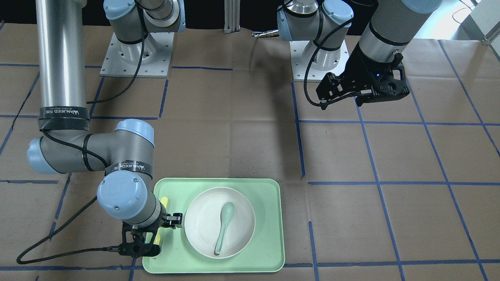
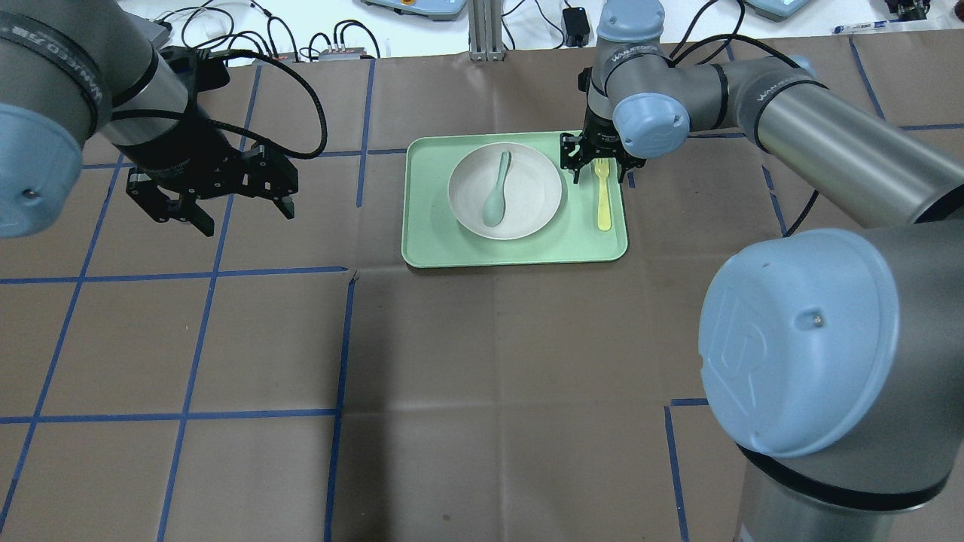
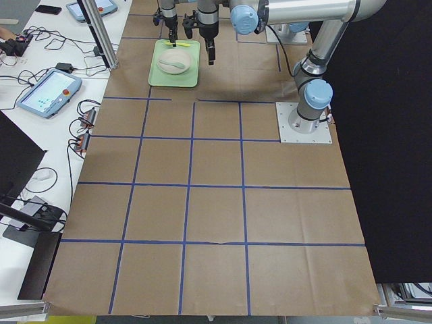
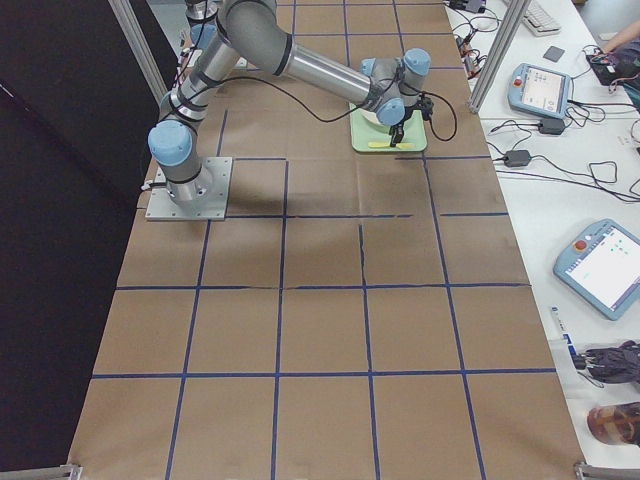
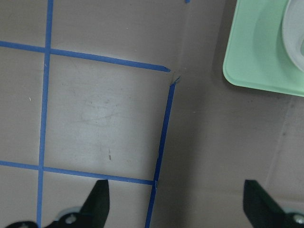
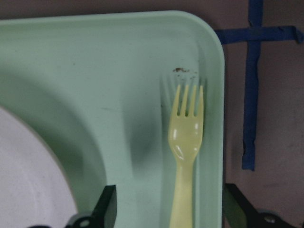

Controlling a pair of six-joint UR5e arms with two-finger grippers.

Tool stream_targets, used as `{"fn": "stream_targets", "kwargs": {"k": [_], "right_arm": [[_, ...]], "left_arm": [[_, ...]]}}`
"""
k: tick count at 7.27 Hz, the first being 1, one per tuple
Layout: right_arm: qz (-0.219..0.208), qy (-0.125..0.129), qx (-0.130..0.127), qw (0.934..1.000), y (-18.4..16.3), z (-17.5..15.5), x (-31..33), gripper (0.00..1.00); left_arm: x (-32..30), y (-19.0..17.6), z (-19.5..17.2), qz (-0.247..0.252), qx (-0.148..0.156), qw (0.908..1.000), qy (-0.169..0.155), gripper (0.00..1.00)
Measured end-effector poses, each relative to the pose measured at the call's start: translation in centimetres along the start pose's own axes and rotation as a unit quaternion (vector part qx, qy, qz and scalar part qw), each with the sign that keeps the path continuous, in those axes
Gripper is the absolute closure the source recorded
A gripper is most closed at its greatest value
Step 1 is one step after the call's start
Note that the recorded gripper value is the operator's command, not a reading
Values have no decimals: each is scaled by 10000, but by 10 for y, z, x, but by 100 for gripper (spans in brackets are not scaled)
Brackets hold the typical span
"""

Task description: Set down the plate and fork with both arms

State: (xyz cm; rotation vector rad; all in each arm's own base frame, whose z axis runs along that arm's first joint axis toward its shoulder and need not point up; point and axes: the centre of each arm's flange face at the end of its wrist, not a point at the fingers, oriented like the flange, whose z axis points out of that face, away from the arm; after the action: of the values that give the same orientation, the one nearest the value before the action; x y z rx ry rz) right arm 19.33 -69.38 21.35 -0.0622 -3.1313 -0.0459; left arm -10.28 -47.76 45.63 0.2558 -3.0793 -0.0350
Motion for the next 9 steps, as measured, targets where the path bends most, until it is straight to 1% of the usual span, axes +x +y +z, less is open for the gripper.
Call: {"fn": "stream_targets", "kwargs": {"k": [2, 4, 6, 7, 8, 9], "right_arm": [[-131, 19, -28, 9999, 18, -49, 8, 0], [-360, 92, -131, 9992, 46, -123, 45, 0], [-499, 99, -224, 9985, 90, -194, 87, 0], [-504, 90, -244, 9984, 118, -224, 92, 0], [-505, 69, -252, 9984, 144, -250, 93, 0], [-457, 45, -238, 9987, 162, -269, 89, 0]], "left_arm": [[0, 0, 0, 0, 0, 10000, 3, 0], [0, 1, -2, 2, 20, 10000, 1, 0], [0, 2, -3, 2, 20, 10000, 0, 0], [0, 2, -3, 2, 22, 10000, 3, 0], [-1, 1, -4, -6, 46, 10000, 17, 0], [-2, 0, -5, -7, 92, 10000, 28, 0]]}}
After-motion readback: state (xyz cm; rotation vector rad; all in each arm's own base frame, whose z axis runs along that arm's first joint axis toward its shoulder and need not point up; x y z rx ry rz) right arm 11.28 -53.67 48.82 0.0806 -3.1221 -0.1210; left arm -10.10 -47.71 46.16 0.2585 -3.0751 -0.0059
